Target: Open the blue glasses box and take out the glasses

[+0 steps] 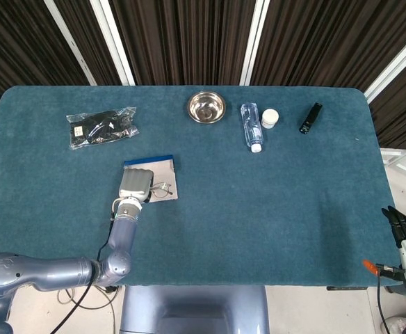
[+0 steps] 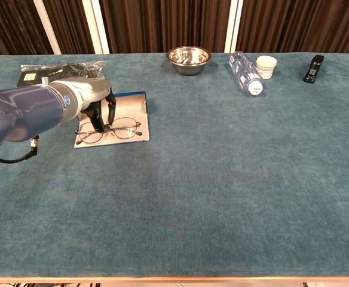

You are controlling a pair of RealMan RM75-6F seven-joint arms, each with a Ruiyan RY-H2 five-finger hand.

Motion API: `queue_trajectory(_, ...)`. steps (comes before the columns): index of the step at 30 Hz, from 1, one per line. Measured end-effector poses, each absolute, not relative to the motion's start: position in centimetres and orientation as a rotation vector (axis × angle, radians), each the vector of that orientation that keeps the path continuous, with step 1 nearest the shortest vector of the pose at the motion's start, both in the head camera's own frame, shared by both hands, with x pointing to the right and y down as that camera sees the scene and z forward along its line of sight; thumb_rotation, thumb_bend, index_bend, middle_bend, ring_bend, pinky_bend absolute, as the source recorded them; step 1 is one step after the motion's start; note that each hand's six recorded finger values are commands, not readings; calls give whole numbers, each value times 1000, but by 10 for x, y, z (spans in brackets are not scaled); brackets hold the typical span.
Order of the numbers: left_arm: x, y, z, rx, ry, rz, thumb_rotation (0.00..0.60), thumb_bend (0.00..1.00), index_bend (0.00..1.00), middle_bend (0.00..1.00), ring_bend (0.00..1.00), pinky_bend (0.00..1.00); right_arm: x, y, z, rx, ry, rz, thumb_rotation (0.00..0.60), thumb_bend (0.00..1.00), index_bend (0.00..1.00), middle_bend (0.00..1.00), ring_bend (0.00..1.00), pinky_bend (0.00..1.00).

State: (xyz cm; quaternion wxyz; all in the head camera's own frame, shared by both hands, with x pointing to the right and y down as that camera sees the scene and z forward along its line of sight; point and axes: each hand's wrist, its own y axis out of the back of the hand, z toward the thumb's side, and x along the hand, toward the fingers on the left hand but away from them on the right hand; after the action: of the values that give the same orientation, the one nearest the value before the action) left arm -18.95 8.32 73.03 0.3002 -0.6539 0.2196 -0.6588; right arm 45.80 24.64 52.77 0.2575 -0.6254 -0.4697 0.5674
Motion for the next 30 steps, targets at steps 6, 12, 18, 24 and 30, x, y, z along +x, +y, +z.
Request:
queue_trajectory(6,-190,83,732,-1738,580,-1755,600,379,514,1000,1000,1000,458,246,528,-1698,-1278,1538,600,204,0,0,0,199)
queue_trajectory(12,-189,86,733,-1740,566,-1760,600,401,527,1000,1000,1000,458,246,527,-1698,-1281,1539,600,203,0,0,0,199)
queue_trajectory(18,-189,86,734,-1742,562,-1758,600,433,552,1000,1000,1000,458,246,527,-1698,-1283,1539,600,205,0,0,0,199)
queue_trajectory(24,-188,86,734,-1743,563,-1753,600,460,563,1000,1000,1000,458,246,527,-1698,-1284,1540,600,205,0,0,0,199)
queue_trajectory(30,-187,86,732,-1744,560,-1742,600,462,567,1000,1000,1000,458,246,527,-1702,-1287,1539,600,204,0,0,0,199)
